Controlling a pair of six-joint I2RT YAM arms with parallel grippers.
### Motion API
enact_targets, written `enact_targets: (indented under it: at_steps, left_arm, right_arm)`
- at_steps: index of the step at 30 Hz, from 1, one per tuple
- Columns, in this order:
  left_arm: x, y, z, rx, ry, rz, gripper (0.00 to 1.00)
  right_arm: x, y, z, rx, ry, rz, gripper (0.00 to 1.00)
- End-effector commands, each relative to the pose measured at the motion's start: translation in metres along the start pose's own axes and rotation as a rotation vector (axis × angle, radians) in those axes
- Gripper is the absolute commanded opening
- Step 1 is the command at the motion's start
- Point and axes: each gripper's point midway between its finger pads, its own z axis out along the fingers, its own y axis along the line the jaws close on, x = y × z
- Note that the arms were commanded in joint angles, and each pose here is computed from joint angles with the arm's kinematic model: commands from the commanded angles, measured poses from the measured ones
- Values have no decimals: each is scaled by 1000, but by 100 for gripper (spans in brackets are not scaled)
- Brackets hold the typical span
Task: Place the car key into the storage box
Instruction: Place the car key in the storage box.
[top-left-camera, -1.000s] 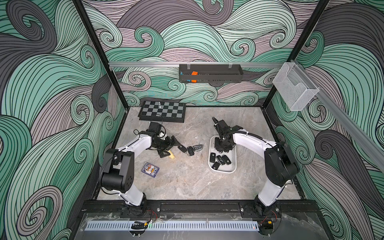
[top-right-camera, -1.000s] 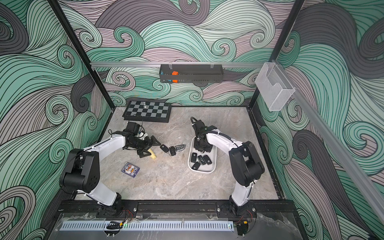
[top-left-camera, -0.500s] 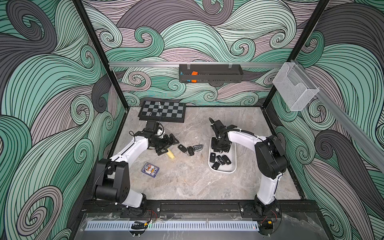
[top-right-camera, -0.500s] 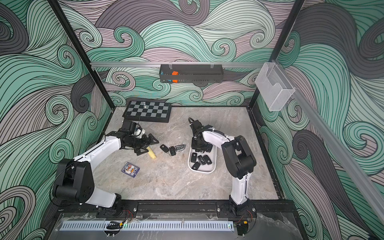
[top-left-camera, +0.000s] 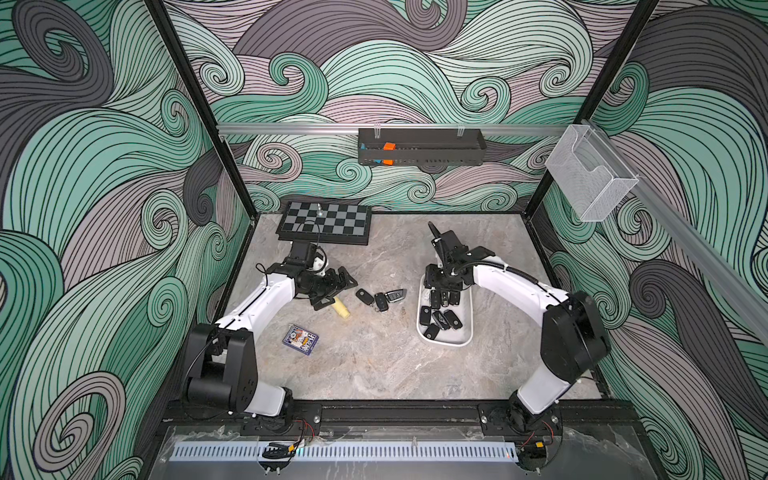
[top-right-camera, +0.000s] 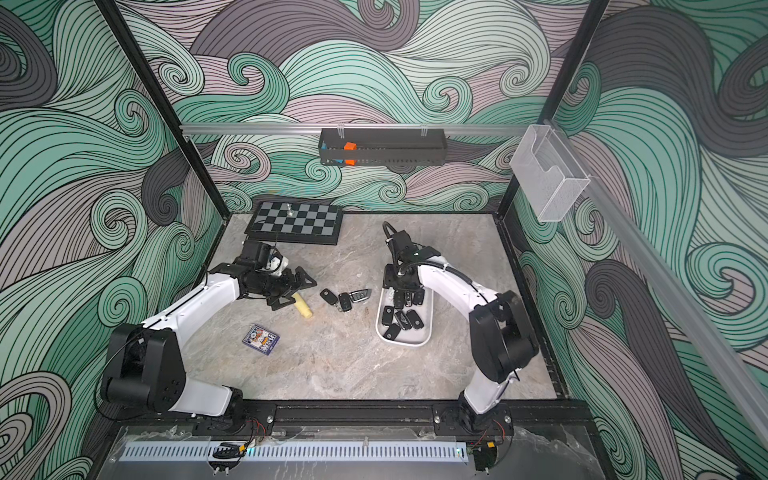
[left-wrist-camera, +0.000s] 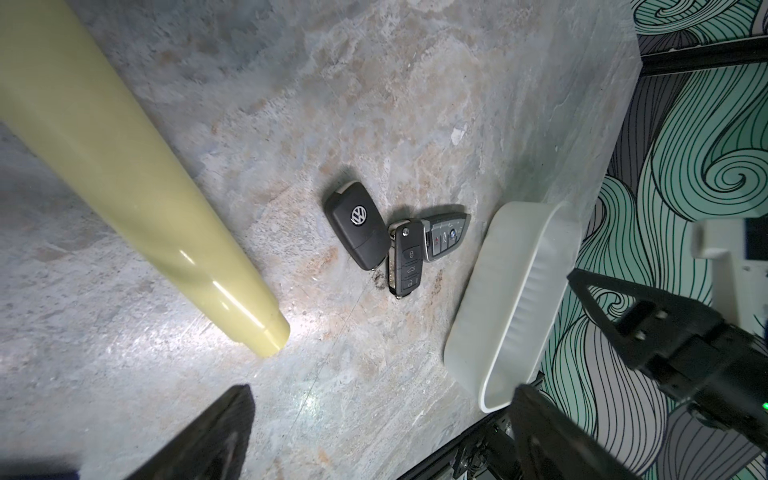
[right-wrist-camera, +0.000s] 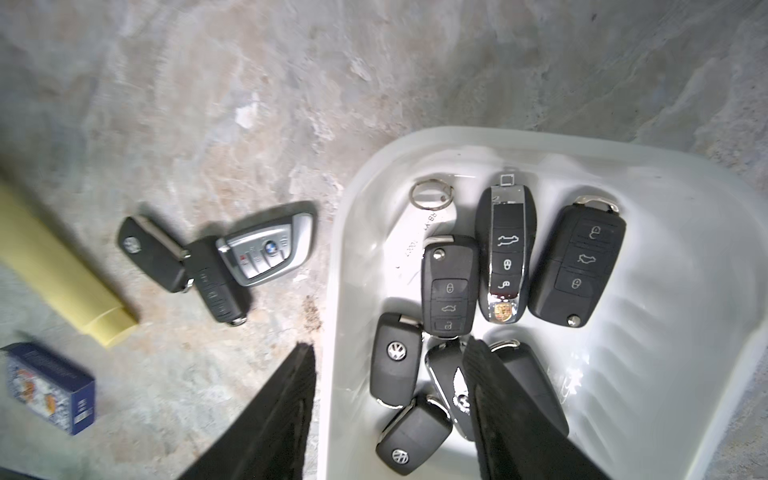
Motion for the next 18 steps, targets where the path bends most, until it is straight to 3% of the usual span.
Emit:
enact_targets:
  at_steps: [1, 10, 18]
  left_arm:
    - [4, 5, -3, -35, -2, 14, 97]
    - [9, 27, 0, -108, 15, -42, 97]
    - [9, 46, -6, -153, 1, -88, 97]
  right_arm:
    - [15, 19, -10, -89, 10, -37, 61]
    - [50, 80, -17, -223, 41, -172, 62]
    - [68, 117, 9, -249, 116, -245, 61]
